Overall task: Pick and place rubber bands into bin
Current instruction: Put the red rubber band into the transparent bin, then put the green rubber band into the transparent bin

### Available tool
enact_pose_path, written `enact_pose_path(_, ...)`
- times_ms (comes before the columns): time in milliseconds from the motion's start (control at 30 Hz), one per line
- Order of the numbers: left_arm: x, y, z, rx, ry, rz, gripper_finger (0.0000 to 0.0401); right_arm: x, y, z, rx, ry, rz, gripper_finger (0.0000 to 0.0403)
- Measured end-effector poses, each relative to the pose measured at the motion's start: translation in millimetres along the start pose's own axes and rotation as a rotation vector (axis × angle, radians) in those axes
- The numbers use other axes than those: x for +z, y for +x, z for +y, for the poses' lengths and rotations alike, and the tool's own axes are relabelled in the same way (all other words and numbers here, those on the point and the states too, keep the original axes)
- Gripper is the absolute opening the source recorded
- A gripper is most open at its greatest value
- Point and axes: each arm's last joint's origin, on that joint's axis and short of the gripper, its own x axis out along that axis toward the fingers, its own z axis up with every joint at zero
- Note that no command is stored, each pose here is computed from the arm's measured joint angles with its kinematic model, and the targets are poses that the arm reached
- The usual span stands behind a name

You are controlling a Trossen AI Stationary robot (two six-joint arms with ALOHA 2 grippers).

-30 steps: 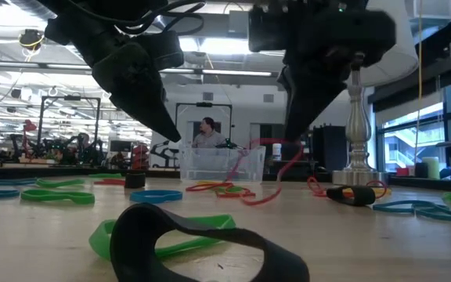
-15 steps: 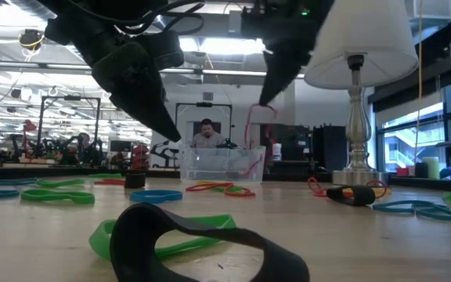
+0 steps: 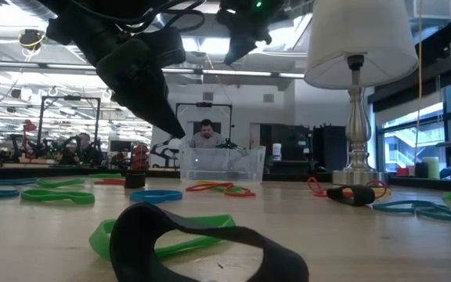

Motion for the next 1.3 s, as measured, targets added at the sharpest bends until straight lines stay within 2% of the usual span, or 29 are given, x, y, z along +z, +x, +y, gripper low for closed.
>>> enact_pose_path(167,0,0,0,0.002,0.004,-0.003,0.0003,-5,48,-23,0.021,0.050,0.084,0.0000)
enact_pose_path(367,0,0,0,-0.009,0.005,0.002,0.0004,-33,105,-43,0.002,0.097,0.237,0.0000)
enact_pose_path(467,0,0,0,-0.008,0.005,0.005,0.0001,-46,128,-47,0.068,0.142,0.289,0.0000)
enact_pose_path(633,-1,0,0,-0.007,0.007,0.010,0.0005,-66,158,-48,0.062,0.176,0.367,0.0015)
enact_pose_path(833,-1,0,0,-0.007,0.007,0.014,0.0006,-71,165,-46,0.111,0.189,0.381,0.0055)
enact_pose_path(1067,-1,0,0,-0.008,0.008,0.015,0.0001,-68,154,-49,0.125,0.212,0.392,0.0101)
enact_pose_path(1167,-1,0,0,-0.007,0.008,0.016,0.0003,-68,146,-50,0.159,0.188,0.425,0.0109)
enact_pose_path(1300,-1,0,0,-0.008,0.000,0.016,0.0005,-59,131,-48,0.237,0.190,0.395,0.0099)
